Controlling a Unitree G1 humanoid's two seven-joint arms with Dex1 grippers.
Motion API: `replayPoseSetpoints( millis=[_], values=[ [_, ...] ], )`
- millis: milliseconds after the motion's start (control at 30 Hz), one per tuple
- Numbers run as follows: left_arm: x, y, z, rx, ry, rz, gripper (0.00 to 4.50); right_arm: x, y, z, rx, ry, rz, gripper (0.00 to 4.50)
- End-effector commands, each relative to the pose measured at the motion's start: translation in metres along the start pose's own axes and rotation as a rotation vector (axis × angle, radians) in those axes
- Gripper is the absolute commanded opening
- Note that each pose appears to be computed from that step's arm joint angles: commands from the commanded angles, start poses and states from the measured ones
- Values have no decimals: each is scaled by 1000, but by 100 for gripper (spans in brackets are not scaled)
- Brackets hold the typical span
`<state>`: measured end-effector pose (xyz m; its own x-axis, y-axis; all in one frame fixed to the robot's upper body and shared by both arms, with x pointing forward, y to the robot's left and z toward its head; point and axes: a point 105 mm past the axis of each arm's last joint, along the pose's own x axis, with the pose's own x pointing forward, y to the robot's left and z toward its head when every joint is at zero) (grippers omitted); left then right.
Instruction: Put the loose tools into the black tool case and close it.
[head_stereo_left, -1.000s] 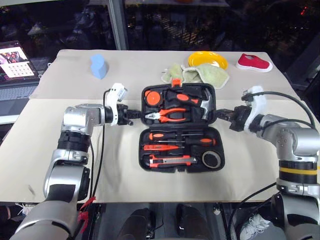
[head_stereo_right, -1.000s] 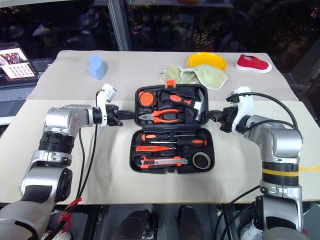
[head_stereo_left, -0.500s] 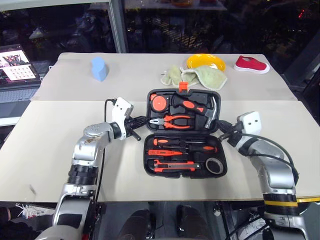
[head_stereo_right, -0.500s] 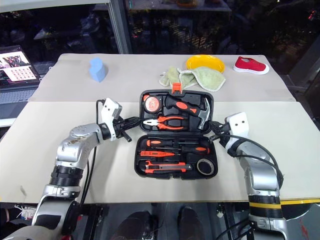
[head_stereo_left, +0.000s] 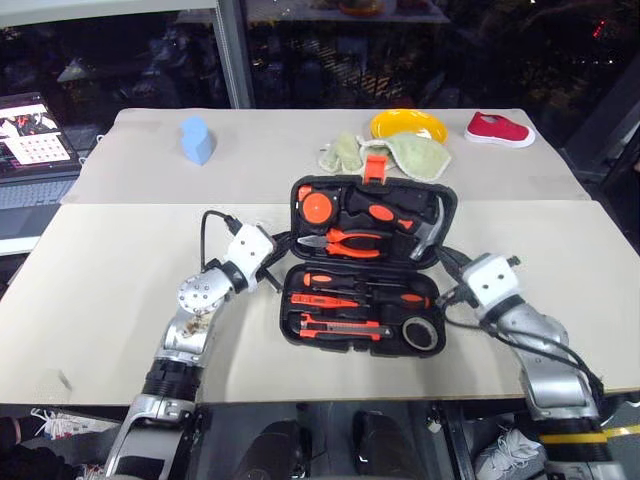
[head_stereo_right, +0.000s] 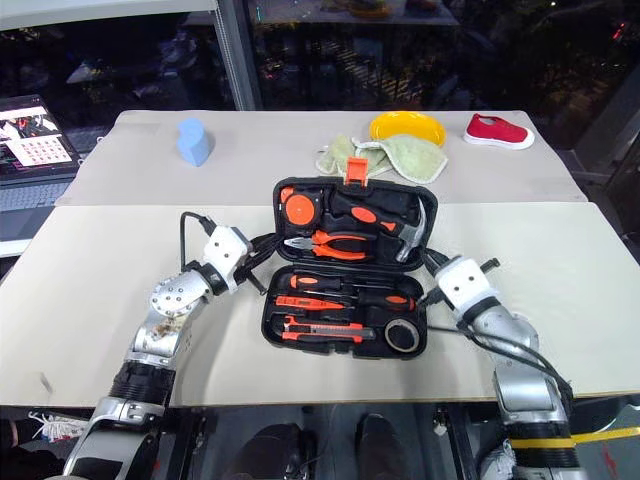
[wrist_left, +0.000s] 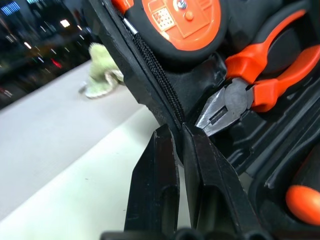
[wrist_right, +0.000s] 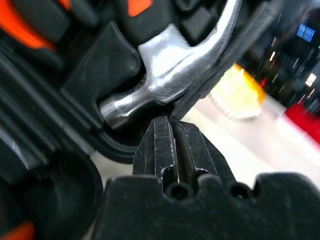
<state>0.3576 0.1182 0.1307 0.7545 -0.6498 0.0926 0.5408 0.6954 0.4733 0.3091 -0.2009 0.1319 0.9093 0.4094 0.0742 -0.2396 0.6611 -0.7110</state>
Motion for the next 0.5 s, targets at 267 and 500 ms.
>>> replayPoseSetpoints(
  millis=[267,500],
  values=[
    [-14,17,-14,35,20,117,1,-22,22,17,-333,-144,53,0],
    [-32,27,-30,20,92,134,38,-41,36,17,-315,-158,119,37]
  ],
)
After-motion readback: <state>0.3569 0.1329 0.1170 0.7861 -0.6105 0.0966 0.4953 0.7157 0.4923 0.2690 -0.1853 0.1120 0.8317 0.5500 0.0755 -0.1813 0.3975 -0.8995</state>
